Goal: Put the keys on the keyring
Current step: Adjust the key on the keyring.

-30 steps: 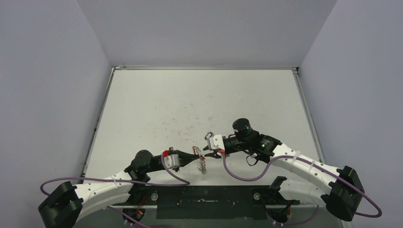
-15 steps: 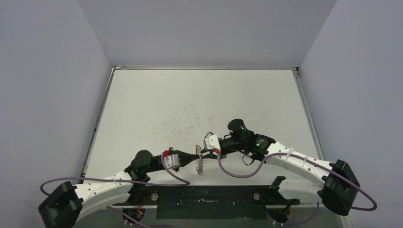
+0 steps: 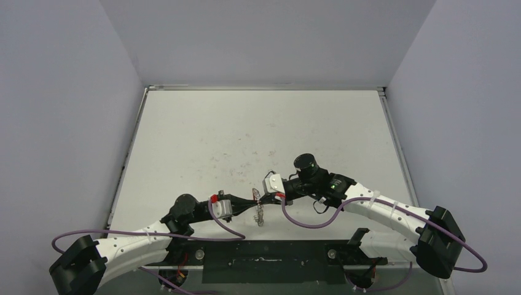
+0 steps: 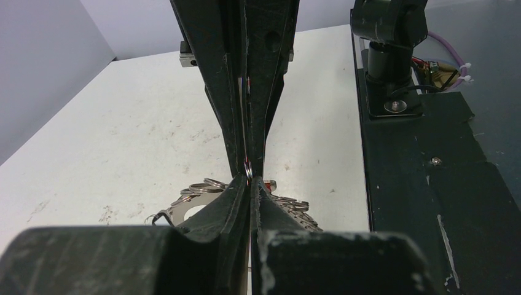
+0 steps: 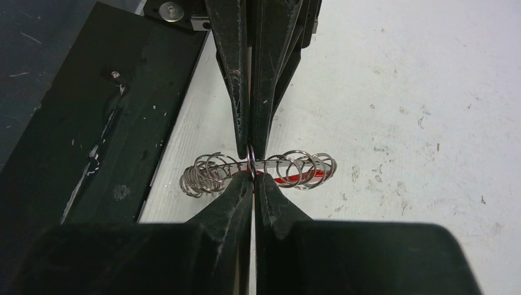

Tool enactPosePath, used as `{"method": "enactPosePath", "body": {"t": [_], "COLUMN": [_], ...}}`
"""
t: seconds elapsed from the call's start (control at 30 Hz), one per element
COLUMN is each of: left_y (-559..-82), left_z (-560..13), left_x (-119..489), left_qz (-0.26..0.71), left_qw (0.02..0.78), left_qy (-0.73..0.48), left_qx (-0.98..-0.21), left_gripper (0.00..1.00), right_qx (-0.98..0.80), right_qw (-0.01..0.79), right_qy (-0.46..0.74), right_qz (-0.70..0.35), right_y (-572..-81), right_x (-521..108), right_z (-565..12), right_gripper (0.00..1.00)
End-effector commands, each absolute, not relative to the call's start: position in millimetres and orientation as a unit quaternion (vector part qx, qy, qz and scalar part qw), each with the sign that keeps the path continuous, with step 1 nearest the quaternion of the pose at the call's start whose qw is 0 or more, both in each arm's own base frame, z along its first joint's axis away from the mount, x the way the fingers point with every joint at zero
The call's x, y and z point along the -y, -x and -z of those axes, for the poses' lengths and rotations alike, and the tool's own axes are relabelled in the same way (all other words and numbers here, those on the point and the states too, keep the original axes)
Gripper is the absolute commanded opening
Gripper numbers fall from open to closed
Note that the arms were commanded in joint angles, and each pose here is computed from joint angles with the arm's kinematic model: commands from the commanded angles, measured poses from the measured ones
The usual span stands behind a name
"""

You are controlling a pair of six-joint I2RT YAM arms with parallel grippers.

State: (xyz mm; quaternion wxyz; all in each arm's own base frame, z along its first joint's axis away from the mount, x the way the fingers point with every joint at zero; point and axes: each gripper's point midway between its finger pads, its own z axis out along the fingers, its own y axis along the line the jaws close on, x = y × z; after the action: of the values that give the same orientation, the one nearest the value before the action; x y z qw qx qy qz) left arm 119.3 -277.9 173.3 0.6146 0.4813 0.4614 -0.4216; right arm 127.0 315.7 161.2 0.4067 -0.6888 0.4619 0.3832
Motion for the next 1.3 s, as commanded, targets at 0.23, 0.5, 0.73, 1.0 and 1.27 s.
{"method": "enactPosePath", "body": {"t": [0.23, 0.5, 0.73, 1.0, 1.27], "left_y": [-118, -117, -117, -118, -134], "left_z": [-204, -204, -203, -200, -188], "left_x": [281, 280, 280, 281, 273], "left_qz": [0.426, 0.427, 0.427, 0.427, 0.392], "left_qw": [0.643, 0.642, 0.641, 0.636, 0.627], "left_qy": [-0.476, -0.477, -0.477, -0.477, -0.461], "left_qx": [-0.422, -0.422, -0.424, -0.43, -0.49], "left_gripper": [0.0, 0.0, 0.0, 0.0, 0.33], "right_qx": [-0.425, -0.424, -0.423, -0.442, -0.547], "right_qw": [0.448, 0.44, 0.443, 0.43, 0.368], "right_qy": [0.69, 0.69, 0.689, 0.681, 0.656], "right_qz": [-0.376, -0.388, -0.388, -0.396, -0.366], "right_y": [-131, -128, -129, -129, -145], "right_x": [-322, -325, -326, -326, -324], "right_z": [-195, -191, -193, -194, -190], "right_gripper": [0.09, 0.13, 0.16, 0.0, 0.0]}}
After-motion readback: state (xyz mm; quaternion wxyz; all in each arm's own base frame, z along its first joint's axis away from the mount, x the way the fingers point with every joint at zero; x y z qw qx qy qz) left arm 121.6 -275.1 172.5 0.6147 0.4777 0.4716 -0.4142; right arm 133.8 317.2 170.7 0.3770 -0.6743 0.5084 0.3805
